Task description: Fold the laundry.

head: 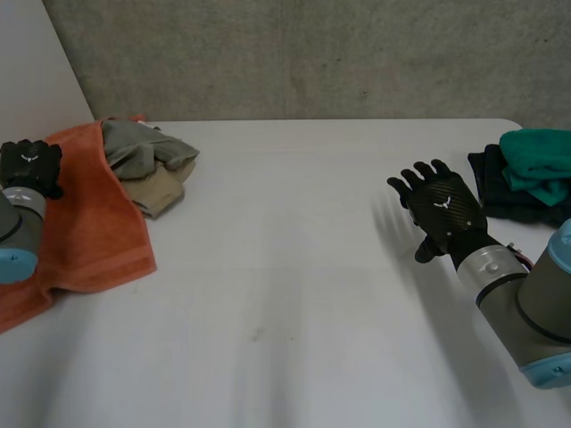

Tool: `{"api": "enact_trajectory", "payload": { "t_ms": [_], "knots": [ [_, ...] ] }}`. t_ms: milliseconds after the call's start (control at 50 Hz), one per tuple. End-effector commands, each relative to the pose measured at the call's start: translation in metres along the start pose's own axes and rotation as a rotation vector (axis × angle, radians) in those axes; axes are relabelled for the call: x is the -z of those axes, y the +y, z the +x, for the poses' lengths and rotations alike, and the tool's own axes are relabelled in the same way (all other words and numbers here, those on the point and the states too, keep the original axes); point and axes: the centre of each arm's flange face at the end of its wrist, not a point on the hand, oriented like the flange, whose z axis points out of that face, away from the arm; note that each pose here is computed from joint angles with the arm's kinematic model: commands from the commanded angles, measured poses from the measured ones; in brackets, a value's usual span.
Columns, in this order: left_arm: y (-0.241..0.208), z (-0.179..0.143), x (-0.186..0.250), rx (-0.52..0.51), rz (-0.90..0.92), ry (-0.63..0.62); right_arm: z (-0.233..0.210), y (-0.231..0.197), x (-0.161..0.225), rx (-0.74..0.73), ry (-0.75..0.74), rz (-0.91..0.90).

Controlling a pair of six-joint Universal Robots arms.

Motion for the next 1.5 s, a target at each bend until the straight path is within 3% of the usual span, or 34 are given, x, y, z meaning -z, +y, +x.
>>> {"api": "enact_trajectory", "payload": {
  "t_ms": [20,180,280,420,600,760,1040,1140,1220,1360,1500],
  "knots": [
    [-0.026,-0.005,-0.013,0.030,0.071,-0.027,0.008,0.002,-0.001,-0.013,0.025,-0.008],
    [-0.100,-0.013,-0.003,0.133,0.218,-0.019,0.011,0.000,0.001,-0.021,0.040,-0.006],
    [-0.118,0.001,0.011,0.206,0.210,0.083,0.012,0.001,0.002,-0.021,0.043,-0.007],
    [-0.087,0.028,0.021,0.190,0.077,0.194,0.015,0.004,0.001,-0.020,0.052,-0.005],
    [-0.039,0.032,0.003,0.105,0.027,0.114,0.017,0.012,-0.002,-0.020,0.059,-0.019],
    [-0.011,0.039,-0.009,0.103,0.007,0.117,0.013,0.020,-0.005,-0.018,0.048,-0.038],
    [-0.004,0.041,-0.023,0.094,0.052,0.083,0.006,0.027,-0.008,0.006,0.040,-0.060],
    [-0.063,0.005,-0.022,0.127,0.168,-0.056,0.007,0.025,-0.007,0.015,0.047,-0.063],
    [-0.133,-0.014,-0.007,0.187,0.312,-0.064,0.009,0.020,-0.006,0.015,0.055,-0.049],
    [-0.264,-0.030,0.050,0.321,0.560,0.018,0.016,0.014,-0.004,0.011,0.078,-0.036],
    [-0.351,0.002,0.120,0.418,0.721,0.181,0.033,0.009,-0.003,-0.010,0.122,-0.025]
  ]
}}
